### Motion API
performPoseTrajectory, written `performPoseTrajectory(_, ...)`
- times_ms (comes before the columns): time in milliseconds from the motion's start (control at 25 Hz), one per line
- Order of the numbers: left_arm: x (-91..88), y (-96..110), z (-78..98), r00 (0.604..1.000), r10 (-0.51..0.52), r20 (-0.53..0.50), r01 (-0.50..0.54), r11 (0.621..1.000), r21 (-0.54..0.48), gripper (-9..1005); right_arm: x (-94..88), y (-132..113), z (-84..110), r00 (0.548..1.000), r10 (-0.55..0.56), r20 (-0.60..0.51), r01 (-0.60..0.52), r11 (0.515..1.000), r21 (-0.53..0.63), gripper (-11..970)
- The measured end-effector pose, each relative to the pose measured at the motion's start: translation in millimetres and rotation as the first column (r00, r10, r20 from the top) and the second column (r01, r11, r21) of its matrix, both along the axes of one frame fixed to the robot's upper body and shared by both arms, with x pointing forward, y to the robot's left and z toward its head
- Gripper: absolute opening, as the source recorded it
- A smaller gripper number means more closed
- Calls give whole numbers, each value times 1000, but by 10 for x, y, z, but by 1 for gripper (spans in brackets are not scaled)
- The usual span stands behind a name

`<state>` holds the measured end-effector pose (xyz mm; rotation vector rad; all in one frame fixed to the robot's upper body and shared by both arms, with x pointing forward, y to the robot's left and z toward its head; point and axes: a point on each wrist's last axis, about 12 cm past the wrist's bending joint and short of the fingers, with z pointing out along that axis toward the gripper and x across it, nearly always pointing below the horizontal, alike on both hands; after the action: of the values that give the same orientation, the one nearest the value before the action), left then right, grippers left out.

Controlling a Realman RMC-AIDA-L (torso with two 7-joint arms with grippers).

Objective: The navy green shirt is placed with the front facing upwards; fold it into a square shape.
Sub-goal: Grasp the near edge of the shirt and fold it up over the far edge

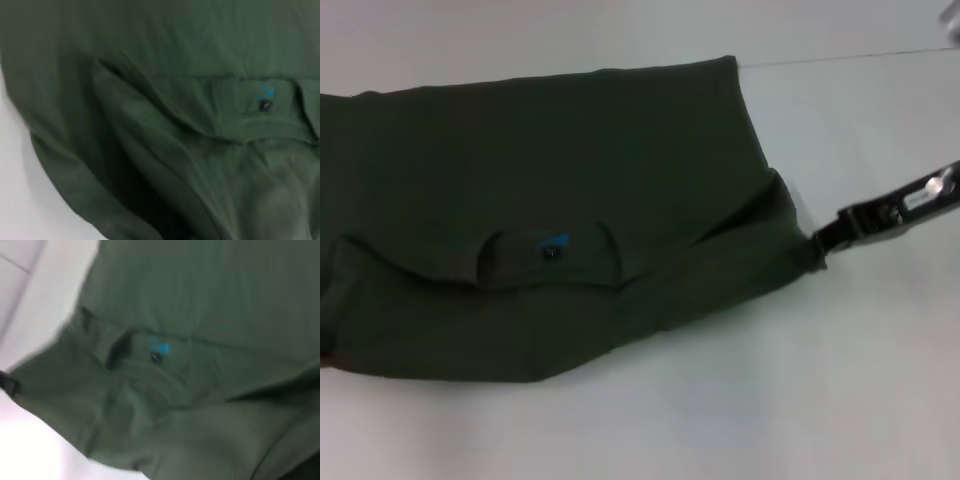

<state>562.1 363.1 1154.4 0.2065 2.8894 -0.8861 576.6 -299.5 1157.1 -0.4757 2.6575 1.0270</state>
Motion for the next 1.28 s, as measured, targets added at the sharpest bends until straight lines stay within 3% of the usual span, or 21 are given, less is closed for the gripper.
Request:
performPoseTrajectory(200, -47, 135, 178, 995, 36, 88, -30, 997, -71, 93, -10, -188, 264, 992, -66, 111, 54, 992, 113, 49)
performPoseTrajectory(560, -64, 303, 374, 981, 76, 177, -55, 991, -121, 93, -40, -361, 475, 975, -127, 184, 95, 980, 176, 53)
performPoseTrajectory(840, -116, 325, 333, 983, 67, 171, -45, 990, -131, 94, -107, -351, 397, 984, -103, 148, 76, 980, 182, 56)
performPoseTrajectory(1040, -246, 365, 257, 989, 28, 149, -8, 990, -138, 94, -259, -338, 315, 996, -29, 83, 13, 983, 185, 58)
performPoseTrajectory(1280, -375, 404, 185, 996, -15, 88, 25, 993, -115, 94, -394, -400, 241, 999, -17, 40, 9, 984, 180, 61)
